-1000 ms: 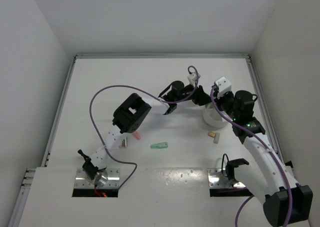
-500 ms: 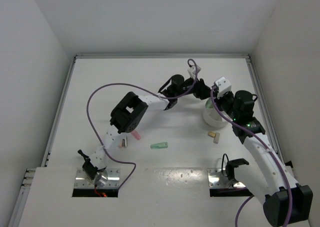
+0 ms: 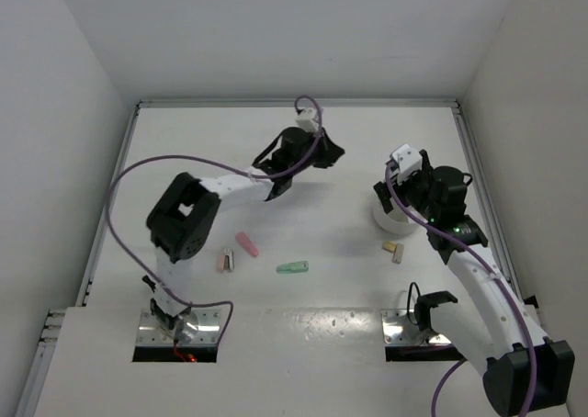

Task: Sort the stationery into containers
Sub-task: Pick up the stationery from the center of the board.

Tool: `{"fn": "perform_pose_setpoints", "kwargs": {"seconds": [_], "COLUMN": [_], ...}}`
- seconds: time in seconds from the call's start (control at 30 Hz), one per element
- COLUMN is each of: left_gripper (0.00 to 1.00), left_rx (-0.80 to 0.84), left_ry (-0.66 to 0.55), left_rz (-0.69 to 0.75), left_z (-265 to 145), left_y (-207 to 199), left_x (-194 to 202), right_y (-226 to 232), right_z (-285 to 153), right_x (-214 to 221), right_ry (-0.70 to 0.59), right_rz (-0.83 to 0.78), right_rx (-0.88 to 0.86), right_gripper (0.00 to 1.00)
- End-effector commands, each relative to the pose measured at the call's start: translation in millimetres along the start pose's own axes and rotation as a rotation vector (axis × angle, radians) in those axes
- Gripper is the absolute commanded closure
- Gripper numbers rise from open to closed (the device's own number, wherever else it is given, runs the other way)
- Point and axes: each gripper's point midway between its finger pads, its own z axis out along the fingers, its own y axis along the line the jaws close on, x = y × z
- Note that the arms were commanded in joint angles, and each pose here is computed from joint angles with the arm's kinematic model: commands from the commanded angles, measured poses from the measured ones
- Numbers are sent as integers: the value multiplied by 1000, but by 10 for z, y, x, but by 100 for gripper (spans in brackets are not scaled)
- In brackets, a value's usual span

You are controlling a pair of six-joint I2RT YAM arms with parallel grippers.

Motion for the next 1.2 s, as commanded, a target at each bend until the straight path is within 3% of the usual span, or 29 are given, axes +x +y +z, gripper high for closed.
{"fn": "perform_pose_setpoints", "kwargs": {"seconds": [0.0,0.07,0.13,0.17,0.2,0.27,0.3,0.33,0.37,0.4,0.43,0.53,0.6,0.67,0.7,0.73,0.83,0.9,0.93,0.97,1.17], "left_gripper": [100,100,99,85,43,17,7,3,0,0,0,0,0,7,13,31,44,39,29,26,22], "left_rx": [-490,-636,-755,-761,-791,-858,-869,-889,-925,-937,-917,-935,-1006,-1031,-1048,-1052,-1050,-1045,-1033,-1033,-1020], "left_ry": [-17,-16,36,35,21,27,-57,-82,-86,-135,-183,-234,-241,-252,-245,-268,-284,-288,-272,-272,-248], "left_rz": [-10,-8,-89,-113,-123,-119,-120,-116,-120,-130,-135,-113,-73,-64,-78,-89,-111,-113,-122,-122,-118], "left_z": [-693,-1151,-1584,-1851,-2054,-2470,-2722,-2876,-3060,-3195,-3347,-3601,-3790,-3884,-3910,-3949,-3993,-4013,-3987,-3987,-3952], "left_y": [525,613,815,807,928,1081,1071,1091,1144,1168,1061,1042,1118,1163,1225,1224,1274,1298,1310,1310,1312], "left_x": [-173,-245,-151,-174,-250,-185,-454,-512,-473,-582,-696,-863,-890,-879,-812,-850,-900,-931,-906,-905,-873], "right_y": [262,561,823,948,1067,1249,1325,1420,1489,1692,1775,2210,2514,2709,2808,2872,3017,3100,3176,3192,3385], "right_z": [-23,-92,-162,-204,-255,-130,-81,-52,98,108,154,312,338,409,411,406,495,553,545,579,596], "right_x": [-16,-48,65,-101,-31,-28,22,91,131,93,-46,-127,-85,106,184,287,362,427,425,443,581], "right_ry": [-6,-35,29,-17,35,115,158,211,264,274,260,293,329,393,421,454,455,484,493,505,562], "right_rz": [-42,-112,-108,-108,-77,-61,-74,-81,-90,-117,-132,-195,-262,-307,-351,-349,-416,-440,-446,-459,-527], "right_rx": [-168,-362,-520,-617,-692,-802,-838,-879,-905,-969,-1003,-1076,-1102,-1108,-1083,-1059,-982,-965,-958,-936,-881], "right_gripper": [4,2,36,47,66,88,96,100,96,86,63,37,35,33,33,33,32,32,32,32,36]}}
